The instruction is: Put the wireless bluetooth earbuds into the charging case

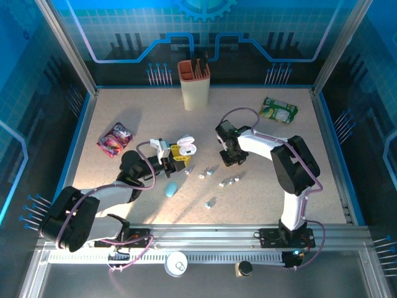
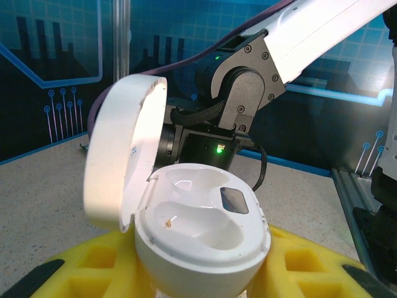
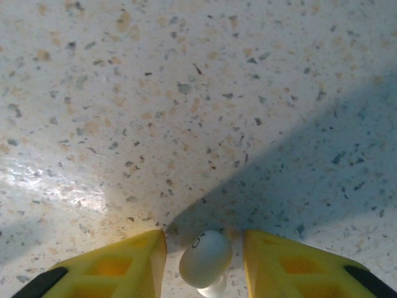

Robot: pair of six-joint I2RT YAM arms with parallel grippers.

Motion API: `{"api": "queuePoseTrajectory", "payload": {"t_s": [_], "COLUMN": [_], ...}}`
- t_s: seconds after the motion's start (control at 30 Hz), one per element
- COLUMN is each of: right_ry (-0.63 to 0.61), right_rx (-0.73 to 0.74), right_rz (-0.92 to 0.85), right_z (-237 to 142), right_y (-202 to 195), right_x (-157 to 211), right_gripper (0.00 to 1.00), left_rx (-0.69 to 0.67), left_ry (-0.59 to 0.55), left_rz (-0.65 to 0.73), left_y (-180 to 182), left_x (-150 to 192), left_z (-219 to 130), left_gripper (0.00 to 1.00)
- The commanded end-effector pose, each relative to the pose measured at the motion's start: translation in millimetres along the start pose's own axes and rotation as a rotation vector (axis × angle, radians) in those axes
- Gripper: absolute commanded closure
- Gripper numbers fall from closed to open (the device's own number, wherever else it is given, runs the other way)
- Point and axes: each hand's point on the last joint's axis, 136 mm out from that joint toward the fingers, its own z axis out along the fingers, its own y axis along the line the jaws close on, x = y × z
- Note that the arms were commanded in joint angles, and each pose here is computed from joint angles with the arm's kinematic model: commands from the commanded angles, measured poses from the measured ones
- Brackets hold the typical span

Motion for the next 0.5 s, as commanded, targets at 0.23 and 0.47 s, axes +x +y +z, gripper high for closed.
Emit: {"api": "queuePoseTrajectory", "payload": {"t_s": [0.23, 0.47], "right_ry": [0.012, 0.014], "right_rx": [0.160, 0.231], "right_rz": [-0.032, -0.008], "right_z": [-6.5, -7.7], "right_y": [-0.9, -5.6], "right_x": [-1.8, -7.8], "right_gripper": [0.53, 0.52], "left_rx": [0.002, 0.005], "left_ry": [-0.019, -0.015], "left_rz": [0.039, 0.036], "left_y": [-2.2, -1.7], "left_x": [-3.4, -2.0], "left_z": [-4.4, -3.6], "left_gripper": [0.64, 0.64]}}
